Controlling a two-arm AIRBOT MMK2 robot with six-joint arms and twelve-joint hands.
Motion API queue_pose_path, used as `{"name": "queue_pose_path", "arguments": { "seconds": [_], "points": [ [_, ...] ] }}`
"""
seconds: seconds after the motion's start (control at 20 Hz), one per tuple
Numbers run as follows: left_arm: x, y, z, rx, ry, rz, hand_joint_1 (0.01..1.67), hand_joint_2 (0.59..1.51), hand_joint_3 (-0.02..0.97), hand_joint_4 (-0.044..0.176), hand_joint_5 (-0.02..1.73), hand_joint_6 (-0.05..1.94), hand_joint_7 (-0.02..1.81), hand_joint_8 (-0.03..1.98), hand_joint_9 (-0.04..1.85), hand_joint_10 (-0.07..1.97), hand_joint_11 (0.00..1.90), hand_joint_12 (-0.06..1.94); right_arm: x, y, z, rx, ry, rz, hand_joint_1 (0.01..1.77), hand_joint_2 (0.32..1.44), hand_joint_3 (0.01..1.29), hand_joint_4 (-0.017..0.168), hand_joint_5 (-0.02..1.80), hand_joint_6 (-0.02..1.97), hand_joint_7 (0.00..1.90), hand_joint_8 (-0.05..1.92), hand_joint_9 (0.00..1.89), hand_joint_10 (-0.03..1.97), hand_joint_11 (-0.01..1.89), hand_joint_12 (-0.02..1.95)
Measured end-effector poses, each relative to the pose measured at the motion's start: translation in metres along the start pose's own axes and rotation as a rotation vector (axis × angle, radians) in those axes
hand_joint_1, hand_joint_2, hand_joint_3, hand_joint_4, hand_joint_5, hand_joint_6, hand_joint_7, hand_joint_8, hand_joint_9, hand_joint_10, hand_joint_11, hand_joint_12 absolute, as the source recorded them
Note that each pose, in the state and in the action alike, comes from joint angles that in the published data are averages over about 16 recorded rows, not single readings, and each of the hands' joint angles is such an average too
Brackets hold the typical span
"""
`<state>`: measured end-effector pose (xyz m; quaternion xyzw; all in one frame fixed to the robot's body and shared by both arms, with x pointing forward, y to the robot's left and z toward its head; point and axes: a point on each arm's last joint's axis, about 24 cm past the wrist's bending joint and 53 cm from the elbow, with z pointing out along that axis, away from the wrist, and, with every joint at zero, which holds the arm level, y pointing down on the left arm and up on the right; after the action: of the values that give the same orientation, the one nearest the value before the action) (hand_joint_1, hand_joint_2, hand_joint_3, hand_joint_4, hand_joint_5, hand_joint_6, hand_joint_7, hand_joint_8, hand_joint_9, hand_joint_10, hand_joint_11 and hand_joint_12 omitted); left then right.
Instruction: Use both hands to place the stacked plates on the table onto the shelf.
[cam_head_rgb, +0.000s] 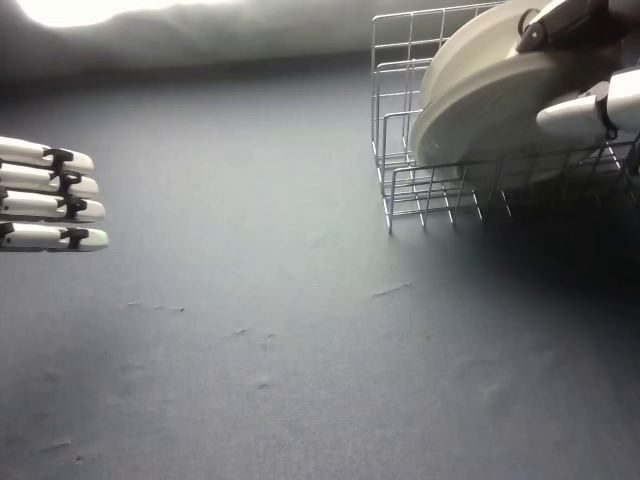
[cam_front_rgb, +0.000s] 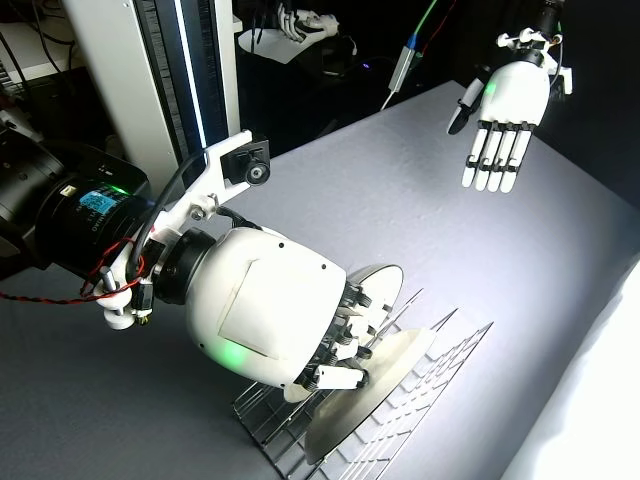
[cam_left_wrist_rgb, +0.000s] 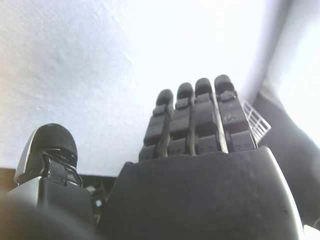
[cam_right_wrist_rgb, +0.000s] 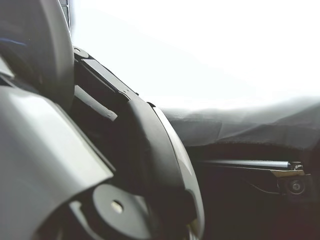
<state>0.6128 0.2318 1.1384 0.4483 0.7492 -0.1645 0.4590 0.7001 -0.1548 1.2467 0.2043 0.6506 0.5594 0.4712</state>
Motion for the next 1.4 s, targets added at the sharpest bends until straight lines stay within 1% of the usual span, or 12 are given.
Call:
{"name": "queue_pose_path", "arguments": {
  "seconds": [0.15, 0.35, 0.45, 0.7, 0.9, 0.95, 1.05, 1.1, 1.2, 1.25, 1.4],
  "points": [
    [0.000, -0.001, 0.000, 0.002, 0.000, 0.000, 0.02, 1.147, 0.018, 0.002, 0.02, 0.02, 0.02, 0.01, 0.01, 0.02, 0.01, 0.01, 0.003, 0.008, 0.001, -0.027, 0.011, -0.036, 1.19, 1.04, 0.01, 0.003, 0.75, 0.37, 0.84, 0.26, 0.79, 0.09, 0.33, 1.24],
    [0.000, -0.002, 0.001, 0.007, 0.000, -0.003, 0.02, 1.147, 0.018, 0.002, 0.02, 0.02, 0.02, 0.01, 0.01, 0.02, 0.01, 0.01, 0.013, 0.022, 0.003, -0.077, 0.045, -0.118, 1.13, 1.04, 0.01, -0.004, 0.63, 0.14, 0.71, 0.04, 0.66, 0.04, 0.19, 1.21],
    [-0.001, -0.004, 0.001, 0.010, -0.001, -0.007, 0.02, 1.147, 0.018, 0.002, 0.02, 0.02, 0.02, 0.01, 0.01, 0.02, 0.01, 0.01, 0.022, 0.032, 0.004, -0.114, 0.073, -0.179, 1.10, 1.03, 0.01, -0.004, 0.56, 0.04, 0.63, 0.00, 0.58, 0.03, 0.13, 1.17],
    [-0.003, -0.008, 0.001, 0.025, -0.005, -0.030, 0.02, 1.148, 0.018, 0.002, 0.02, 0.02, 0.02, 0.01, 0.01, 0.02, 0.01, 0.01, 0.057, 0.058, 0.003, -0.226, 0.167, -0.367, 1.04, 1.02, 0.01, -0.002, 0.43, 0.01, 0.48, 0.00, 0.43, 0.02, 0.03, 1.07],
    [-0.007, -0.017, 0.002, 0.054, -0.016, -0.065, 0.02, 1.154, 0.018, 0.002, 0.04, 0.02, 0.04, 0.01, 0.03, 0.02, 0.02, 0.04, 0.095, 0.073, -0.003, -0.324, 0.264, -0.548, 0.98, 1.01, 0.01, 0.001, 0.38, 0.01, 0.43, 0.00, 0.38, 0.02, 0.02, 1.01],
    [-0.009, -0.020, 0.002, 0.065, -0.020, -0.076, 0.02, 1.159, 0.018, 0.002, 0.06, 0.02, 0.07, 0.01, 0.06, 0.02, 0.02, 0.09, 0.105, 0.075, -0.005, -0.348, 0.289, -0.596, 0.96, 1.01, 0.01, 0.001, 0.38, 0.01, 0.43, 0.01, 0.39, 0.03, 0.02, 1.02],
    [-0.013, -0.028, 0.003, 0.091, -0.028, -0.100, 0.02, 1.175, 0.018, 0.002, 0.12, 0.06, 0.14, 0.06, 0.12, 0.07, 0.03, 0.25, 0.123, 0.078, -0.010, -0.396, 0.337, -0.684, 0.92, 1.01, 0.01, 0.002, 0.42, 0.02, 0.48, 0.03, 0.42, 0.09, 0.04, 1.06],
    [-0.015, -0.032, 0.003, 0.105, -0.033, -0.112, 0.02, 1.184, 0.018, 0.002, 0.15, 0.11, 0.17, 0.13, 0.14, 0.15, 0.05, 0.36, 0.131, 0.079, -0.013, -0.419, 0.358, -0.724, 0.90, 1.01, 0.01, 0.002, 0.45, 0.02, 0.50, 0.06, 0.43, 0.15, 0.05, 1.08],
    [-0.020, -0.039, 0.003, 0.131, -0.042, -0.138, 0.05, 1.208, 0.017, 0.002, 0.21, 0.32, 0.23, 0.35, 0.21, 0.38, 0.10, 0.60, 0.146, 0.080, -0.018, -0.465, 0.398, -0.797, 0.86, 1.03, 0.01, 0.003, 0.51, 0.08, 0.55, 0.20, 0.47, 0.32, 0.10, 1.17],
    [-0.022, -0.043, 0.002, 0.143, -0.046, -0.149, 0.07, 1.222, 0.016, 0.001, 0.25, 0.44, 0.27, 0.47, 0.25, 0.50, 0.14, 0.72, 0.152, 0.080, -0.020, -0.483, 0.413, -0.827, 0.84, 1.04, 0.01, 0.003, 0.53, 0.15, 0.58, 0.31, 0.50, 0.42, 0.13, 1.23],
    [-0.028, -0.051, 0.001, 0.178, -0.057, -0.184, 0.14, 1.279, 0.015, 0.001, 0.39, 0.79, 0.42, 0.83, 0.40, 0.85, 0.30, 1.07, 0.167, 0.080, -0.027, -0.540, 0.455, -0.910, 0.76, 1.10, 0.01, 0.005, 0.60, 0.49, 0.66, 0.66, 0.60, 0.78, 0.30, 1.42]
  ]
}}
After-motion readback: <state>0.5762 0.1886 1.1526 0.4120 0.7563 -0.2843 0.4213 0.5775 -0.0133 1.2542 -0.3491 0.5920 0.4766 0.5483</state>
